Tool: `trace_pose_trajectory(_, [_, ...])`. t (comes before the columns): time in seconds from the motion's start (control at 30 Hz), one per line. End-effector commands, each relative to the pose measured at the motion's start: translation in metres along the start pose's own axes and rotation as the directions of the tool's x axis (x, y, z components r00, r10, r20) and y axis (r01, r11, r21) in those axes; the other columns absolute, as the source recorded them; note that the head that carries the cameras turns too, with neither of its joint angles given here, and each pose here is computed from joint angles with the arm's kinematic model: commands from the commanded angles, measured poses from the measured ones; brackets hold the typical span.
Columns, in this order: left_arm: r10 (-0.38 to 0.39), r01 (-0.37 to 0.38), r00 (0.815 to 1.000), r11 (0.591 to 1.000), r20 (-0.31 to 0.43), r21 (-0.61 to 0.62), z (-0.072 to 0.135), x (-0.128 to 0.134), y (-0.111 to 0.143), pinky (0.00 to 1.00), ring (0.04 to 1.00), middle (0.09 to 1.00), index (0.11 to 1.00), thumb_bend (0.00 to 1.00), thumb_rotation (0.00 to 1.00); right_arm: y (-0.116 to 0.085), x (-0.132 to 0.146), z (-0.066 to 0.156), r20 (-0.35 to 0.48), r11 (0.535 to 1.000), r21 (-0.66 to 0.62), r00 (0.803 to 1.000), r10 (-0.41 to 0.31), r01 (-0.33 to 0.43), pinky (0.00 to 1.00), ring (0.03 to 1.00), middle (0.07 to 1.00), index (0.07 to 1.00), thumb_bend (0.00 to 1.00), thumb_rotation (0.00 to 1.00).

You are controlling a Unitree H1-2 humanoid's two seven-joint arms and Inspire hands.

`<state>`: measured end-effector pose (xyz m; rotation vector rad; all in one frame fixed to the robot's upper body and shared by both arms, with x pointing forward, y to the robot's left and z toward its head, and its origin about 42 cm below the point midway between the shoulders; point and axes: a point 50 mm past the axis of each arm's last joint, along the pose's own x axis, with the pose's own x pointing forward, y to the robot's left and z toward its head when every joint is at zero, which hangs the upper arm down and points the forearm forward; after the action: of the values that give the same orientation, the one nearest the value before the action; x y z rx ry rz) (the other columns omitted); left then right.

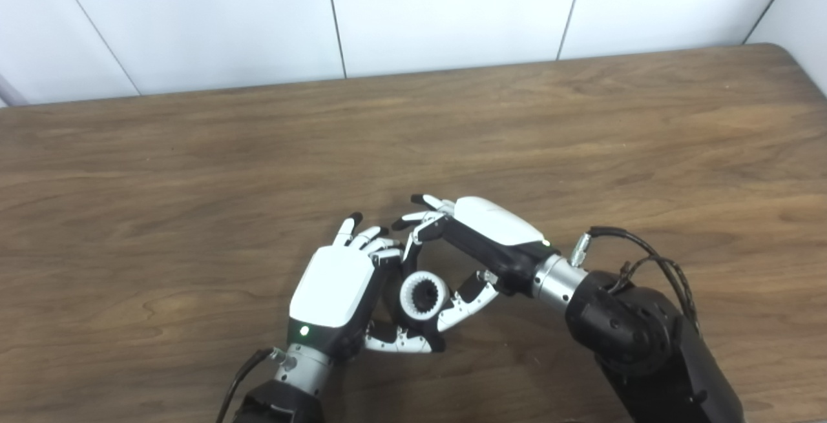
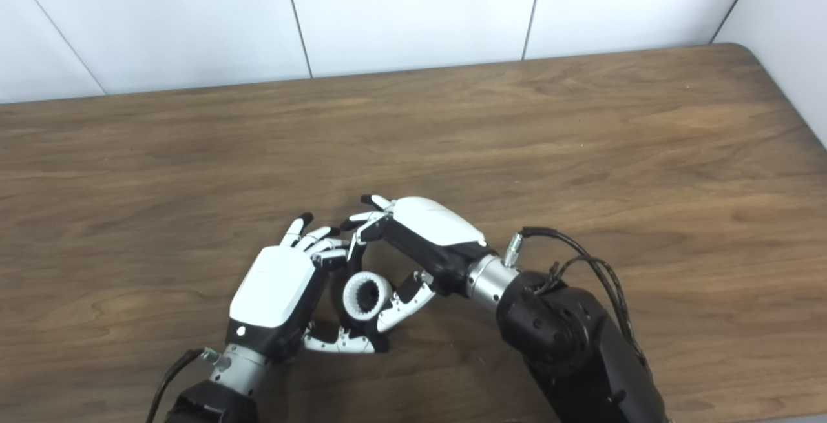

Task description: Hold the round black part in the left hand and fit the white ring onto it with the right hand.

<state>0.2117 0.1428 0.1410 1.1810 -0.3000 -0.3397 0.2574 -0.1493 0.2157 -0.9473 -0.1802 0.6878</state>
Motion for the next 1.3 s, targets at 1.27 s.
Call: trace_pose_trajectory(1.27, [0.042,-0.042,0.999,0.999,0.020,0.030,0.006,0.005,0.012,1.00,0.866,0.749,0.485,0.52,0.06,-0.005,-0.007,-0.015,-0.041,0.991,0.054,0.992,-0.119,0.121,0.87,0.973,0.845,0.484,0.52,0.13])
